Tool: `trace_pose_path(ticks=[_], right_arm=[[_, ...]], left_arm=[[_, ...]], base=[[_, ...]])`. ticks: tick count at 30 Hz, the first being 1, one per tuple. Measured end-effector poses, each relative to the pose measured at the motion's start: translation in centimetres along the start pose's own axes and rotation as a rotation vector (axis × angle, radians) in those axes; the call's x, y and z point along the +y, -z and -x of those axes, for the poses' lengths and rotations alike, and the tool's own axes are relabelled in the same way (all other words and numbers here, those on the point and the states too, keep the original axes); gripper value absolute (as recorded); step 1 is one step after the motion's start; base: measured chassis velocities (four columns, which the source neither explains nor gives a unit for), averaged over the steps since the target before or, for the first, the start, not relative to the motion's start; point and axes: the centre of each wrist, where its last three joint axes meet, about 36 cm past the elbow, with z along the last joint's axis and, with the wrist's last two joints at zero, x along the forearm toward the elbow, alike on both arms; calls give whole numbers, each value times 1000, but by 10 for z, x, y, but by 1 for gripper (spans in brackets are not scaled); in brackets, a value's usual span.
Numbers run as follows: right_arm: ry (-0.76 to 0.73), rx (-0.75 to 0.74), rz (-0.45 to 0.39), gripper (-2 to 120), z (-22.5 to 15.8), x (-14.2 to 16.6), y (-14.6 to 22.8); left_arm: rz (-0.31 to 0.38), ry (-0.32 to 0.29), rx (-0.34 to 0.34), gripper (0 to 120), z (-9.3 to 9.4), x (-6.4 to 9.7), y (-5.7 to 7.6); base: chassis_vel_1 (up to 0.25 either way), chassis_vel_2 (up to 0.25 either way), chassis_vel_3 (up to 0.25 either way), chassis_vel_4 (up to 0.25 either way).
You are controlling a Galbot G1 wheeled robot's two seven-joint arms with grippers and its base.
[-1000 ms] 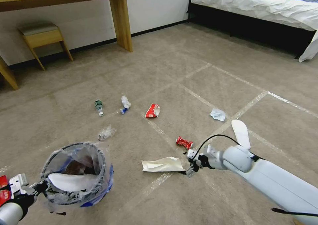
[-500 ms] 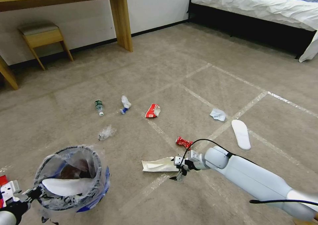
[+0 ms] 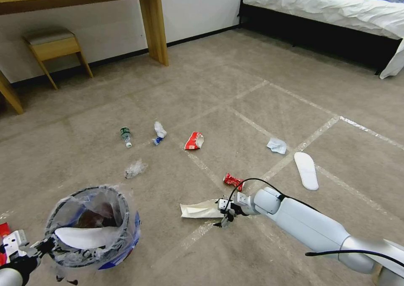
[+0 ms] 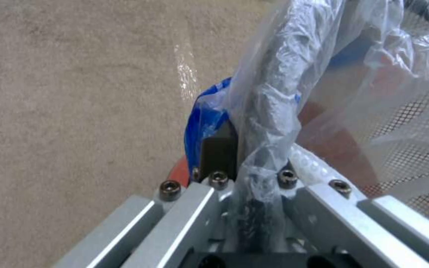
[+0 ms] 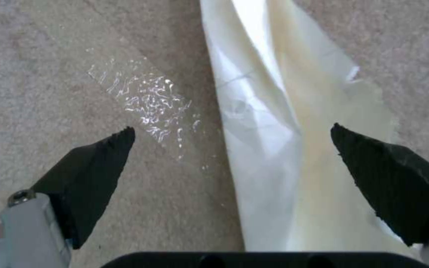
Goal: Pick up the trash bin and place the garbage on the floor into it.
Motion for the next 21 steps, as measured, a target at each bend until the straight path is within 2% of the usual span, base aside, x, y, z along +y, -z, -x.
trace_pose_path(ticks=[10,21], right_arm=[[1,-25,14,100,34,4,6],[-18,-60,-11,100,64,3,18]], left_arm=[[4,4,6,1,-1,2,0],[-4,8,15,1,-1,7,-6]], base=[[0,0,0,0],[0,0,0,0]])
